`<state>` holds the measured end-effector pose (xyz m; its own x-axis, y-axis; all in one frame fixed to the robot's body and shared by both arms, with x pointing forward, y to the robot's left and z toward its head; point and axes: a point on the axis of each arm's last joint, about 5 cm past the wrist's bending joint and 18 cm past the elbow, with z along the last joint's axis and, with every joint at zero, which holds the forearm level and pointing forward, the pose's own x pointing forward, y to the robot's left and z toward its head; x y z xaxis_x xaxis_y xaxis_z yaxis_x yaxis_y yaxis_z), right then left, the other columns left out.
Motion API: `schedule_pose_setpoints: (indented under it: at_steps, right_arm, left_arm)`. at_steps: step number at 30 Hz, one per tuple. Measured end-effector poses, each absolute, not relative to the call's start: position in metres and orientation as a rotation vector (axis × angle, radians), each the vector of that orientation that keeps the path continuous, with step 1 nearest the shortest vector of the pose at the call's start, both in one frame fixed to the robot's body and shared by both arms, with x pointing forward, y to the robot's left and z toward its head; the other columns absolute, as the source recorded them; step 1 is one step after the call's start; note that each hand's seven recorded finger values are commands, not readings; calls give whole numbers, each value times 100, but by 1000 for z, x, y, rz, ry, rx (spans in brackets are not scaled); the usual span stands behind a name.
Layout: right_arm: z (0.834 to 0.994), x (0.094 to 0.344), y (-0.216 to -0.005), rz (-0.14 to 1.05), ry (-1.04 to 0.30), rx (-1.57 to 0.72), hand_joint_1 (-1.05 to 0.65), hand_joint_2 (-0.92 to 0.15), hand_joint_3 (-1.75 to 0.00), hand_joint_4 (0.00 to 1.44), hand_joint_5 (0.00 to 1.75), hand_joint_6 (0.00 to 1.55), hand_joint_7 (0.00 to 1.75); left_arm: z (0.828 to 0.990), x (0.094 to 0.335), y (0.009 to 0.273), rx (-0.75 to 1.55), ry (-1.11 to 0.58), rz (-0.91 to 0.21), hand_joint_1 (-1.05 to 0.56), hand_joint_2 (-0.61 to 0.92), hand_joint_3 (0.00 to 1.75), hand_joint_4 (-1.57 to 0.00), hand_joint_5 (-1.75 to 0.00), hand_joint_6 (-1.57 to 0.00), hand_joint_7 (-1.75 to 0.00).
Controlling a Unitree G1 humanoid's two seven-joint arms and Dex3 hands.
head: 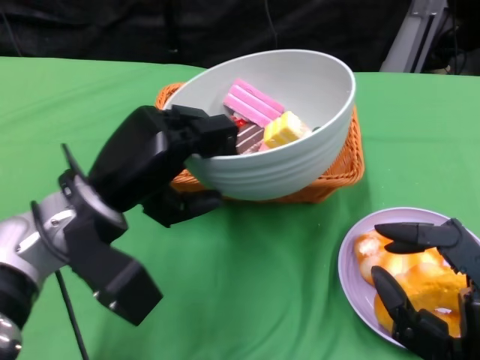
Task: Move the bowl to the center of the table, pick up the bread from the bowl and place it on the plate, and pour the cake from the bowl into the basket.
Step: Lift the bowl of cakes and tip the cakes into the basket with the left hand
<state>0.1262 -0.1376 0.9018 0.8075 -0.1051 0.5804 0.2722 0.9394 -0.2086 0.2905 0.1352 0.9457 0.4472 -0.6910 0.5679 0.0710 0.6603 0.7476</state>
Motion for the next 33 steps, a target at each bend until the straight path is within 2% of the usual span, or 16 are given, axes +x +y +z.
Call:
schedule_pose_setpoints:
  at_steps: [9, 17, 23, 29, 33]
  right_arm:
    - [902, 126, -138, -197, -592, -290, -24, -73, -52, 49, 133, 51, 97]
    - [901, 125, -137, -194, -588, -292, -30, -76, -51, 50, 132, 51, 98]
    - [901, 124, -137, -195, -583, -295, -31, -78, -49, 50, 131, 50, 99]
    - [901, 124, -137, -194, -584, -294, -30, -79, -47, 50, 131, 50, 99]
    - [901, 124, -137, -190, -585, -296, -30, -79, -46, 49, 131, 50, 99]
  left_arm:
    - [954, 295, 127, 689, -920, -539, -11, 21, 166, -100, -175, -78, -175]
    - [958, 296, 116, 623, -851, -546, -7, 20, 167, -100, -175, -80, -175]
    - [954, 294, 105, 489, -763, -538, -6, 17, 169, -100, -175, -79, -175]
    - [952, 295, 93, 395, -681, -542, -11, 19, 173, -98, -175, -79, -175]
    - [953, 296, 88, 336, -621, -528, -9, 22, 173, -98, -175, -80, -175]
